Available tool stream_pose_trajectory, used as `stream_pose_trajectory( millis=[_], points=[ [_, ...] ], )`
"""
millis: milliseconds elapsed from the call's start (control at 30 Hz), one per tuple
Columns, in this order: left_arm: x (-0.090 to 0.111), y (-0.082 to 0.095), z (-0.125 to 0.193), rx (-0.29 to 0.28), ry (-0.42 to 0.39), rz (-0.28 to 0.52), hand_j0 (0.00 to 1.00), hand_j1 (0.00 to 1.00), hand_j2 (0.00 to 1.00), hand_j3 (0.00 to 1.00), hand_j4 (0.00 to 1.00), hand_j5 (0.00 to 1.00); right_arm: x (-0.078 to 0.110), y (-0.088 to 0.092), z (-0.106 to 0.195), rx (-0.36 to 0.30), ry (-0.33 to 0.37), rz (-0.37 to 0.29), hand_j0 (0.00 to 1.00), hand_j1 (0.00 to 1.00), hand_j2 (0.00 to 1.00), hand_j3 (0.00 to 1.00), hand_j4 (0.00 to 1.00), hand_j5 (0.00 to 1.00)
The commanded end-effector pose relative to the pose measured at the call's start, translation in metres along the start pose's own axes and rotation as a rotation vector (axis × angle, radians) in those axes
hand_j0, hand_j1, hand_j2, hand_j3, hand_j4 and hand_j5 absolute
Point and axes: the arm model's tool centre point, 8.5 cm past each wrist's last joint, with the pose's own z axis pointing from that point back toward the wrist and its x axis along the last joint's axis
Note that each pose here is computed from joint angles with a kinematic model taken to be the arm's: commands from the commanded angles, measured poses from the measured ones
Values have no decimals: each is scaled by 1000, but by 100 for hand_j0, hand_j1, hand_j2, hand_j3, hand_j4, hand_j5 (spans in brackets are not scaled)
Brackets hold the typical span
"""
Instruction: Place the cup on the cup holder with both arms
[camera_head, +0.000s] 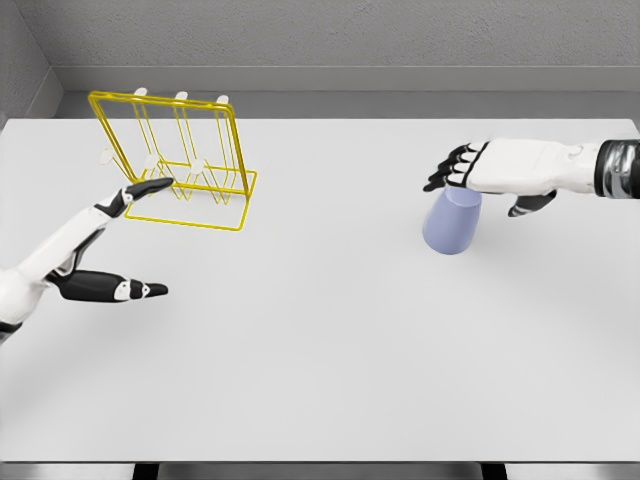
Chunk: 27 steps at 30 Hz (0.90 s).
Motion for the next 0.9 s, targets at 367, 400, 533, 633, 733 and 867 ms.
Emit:
stream_pose_trajectory(
  millis=[367, 400, 533, 633, 733, 867],
  points=[
    [-7, -32, -1, -41, 7, 75, 100, 100, 100, 100, 100, 100, -5, 5, -29, 16, -1, -22, 100, 100, 100, 100, 100, 100],
    [-7, -32, -1, -41, 7, 75, 100, 100, 100, 100, 100, 100, -5, 5, -29, 16, -1, -22, 100, 100, 100, 100, 100, 100],
    [-9, -56, -9, -10, -11, 198, 100, 100, 100, 100, 100, 100, -7, 8, -31, 26, 7, -22, 100, 100, 100, 100, 100, 100],
    [-8, -61, -13, -2, -17, 265, 100, 100, 100, 100, 100, 100, -3, 13, -37, 39, -5, -22, 97, 97, 97, 97, 97, 97],
    [-8, -60, -17, -1, -22, 288, 100, 100, 100, 100, 100, 100, -1, 12, -41, 40, -10, -16, 92, 92, 92, 92, 92, 92],
    [-10, -65, -19, -44, -8, 313, 100, 100, 100, 100, 100, 100, -1, 14, -42, 50, -5, -2, 79, 79, 79, 79, 79, 79]
  ],
)
